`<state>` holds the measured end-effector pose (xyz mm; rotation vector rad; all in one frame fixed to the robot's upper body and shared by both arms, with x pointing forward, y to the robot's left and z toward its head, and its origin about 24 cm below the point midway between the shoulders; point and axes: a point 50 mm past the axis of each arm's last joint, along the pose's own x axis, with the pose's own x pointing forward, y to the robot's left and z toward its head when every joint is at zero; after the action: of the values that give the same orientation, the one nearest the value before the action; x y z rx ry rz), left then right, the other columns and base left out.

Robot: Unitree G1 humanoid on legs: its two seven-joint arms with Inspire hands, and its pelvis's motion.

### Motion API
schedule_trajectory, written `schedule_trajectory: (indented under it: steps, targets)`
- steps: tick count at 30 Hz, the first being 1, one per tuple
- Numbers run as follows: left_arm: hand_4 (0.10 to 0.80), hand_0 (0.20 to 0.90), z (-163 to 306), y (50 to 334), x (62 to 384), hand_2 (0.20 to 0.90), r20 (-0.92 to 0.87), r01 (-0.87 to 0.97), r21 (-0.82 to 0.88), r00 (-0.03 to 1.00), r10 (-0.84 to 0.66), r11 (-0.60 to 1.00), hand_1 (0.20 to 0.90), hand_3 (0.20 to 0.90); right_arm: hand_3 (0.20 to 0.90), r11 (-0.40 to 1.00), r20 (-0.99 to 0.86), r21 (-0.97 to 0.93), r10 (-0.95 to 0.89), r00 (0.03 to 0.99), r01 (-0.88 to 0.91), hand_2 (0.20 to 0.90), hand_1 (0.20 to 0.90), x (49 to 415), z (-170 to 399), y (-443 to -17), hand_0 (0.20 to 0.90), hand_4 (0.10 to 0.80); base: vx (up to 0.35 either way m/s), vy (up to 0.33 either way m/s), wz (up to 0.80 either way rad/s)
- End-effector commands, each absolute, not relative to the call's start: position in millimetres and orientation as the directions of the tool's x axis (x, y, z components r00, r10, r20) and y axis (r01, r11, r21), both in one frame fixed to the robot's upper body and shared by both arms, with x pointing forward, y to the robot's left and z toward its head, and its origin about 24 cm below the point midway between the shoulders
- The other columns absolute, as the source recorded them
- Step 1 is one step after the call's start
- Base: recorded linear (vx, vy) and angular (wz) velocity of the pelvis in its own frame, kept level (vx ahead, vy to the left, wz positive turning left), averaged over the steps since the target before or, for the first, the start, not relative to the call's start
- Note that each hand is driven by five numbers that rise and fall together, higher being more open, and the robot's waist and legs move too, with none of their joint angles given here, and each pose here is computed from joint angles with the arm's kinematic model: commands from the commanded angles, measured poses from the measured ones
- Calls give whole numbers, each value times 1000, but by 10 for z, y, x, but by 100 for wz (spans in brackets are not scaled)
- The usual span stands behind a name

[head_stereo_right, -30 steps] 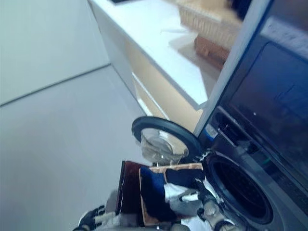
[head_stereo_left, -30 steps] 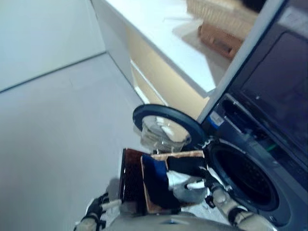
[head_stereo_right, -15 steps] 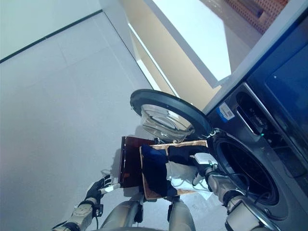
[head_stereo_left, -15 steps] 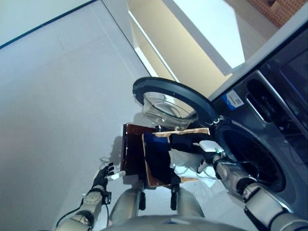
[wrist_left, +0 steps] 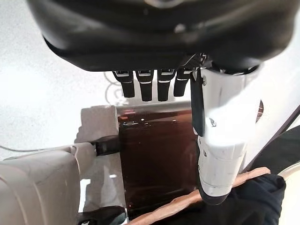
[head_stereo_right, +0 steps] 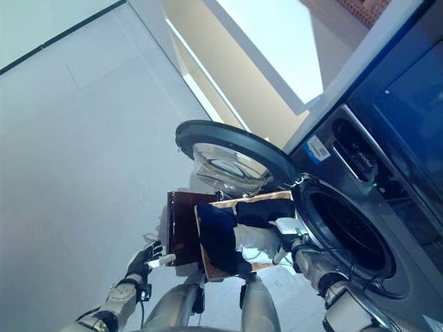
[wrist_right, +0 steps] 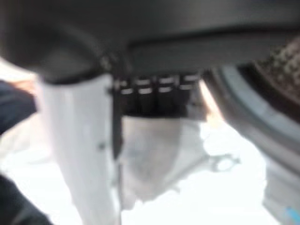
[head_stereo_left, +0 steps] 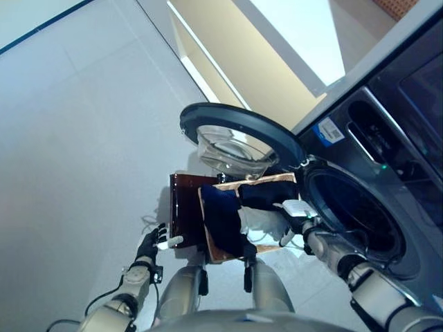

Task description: Pick up the clothes and place them into the washing machine

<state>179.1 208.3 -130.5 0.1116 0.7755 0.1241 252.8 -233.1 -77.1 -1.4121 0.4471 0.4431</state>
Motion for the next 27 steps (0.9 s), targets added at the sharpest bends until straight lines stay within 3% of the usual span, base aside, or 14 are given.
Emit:
schedule_trajectory:
  steps: [1,11,27]
  targets:
    - [800,900,-1279,2123,1803,900,-658,-112,166,727,195,980,900,900,900,139,-471,-869,68,880,-476,900,900,2621,-688,-2215,900,800,-33,22,-9]
    - [800,900,-1205,2050,1955,900,-618,-89,163,767,172,983,900,900,900,-3,-478,-878,70,875,-479,900,900,2673,-687,-2200,900,800,-56,27,-3]
    - [800,900,-1103,2028,2130,900,-575,-65,162,805,148,985,900,900,900,-47,-517,-856,95,850,-515,900,900,2776,-599,-2233,900,800,-49,15,-4]
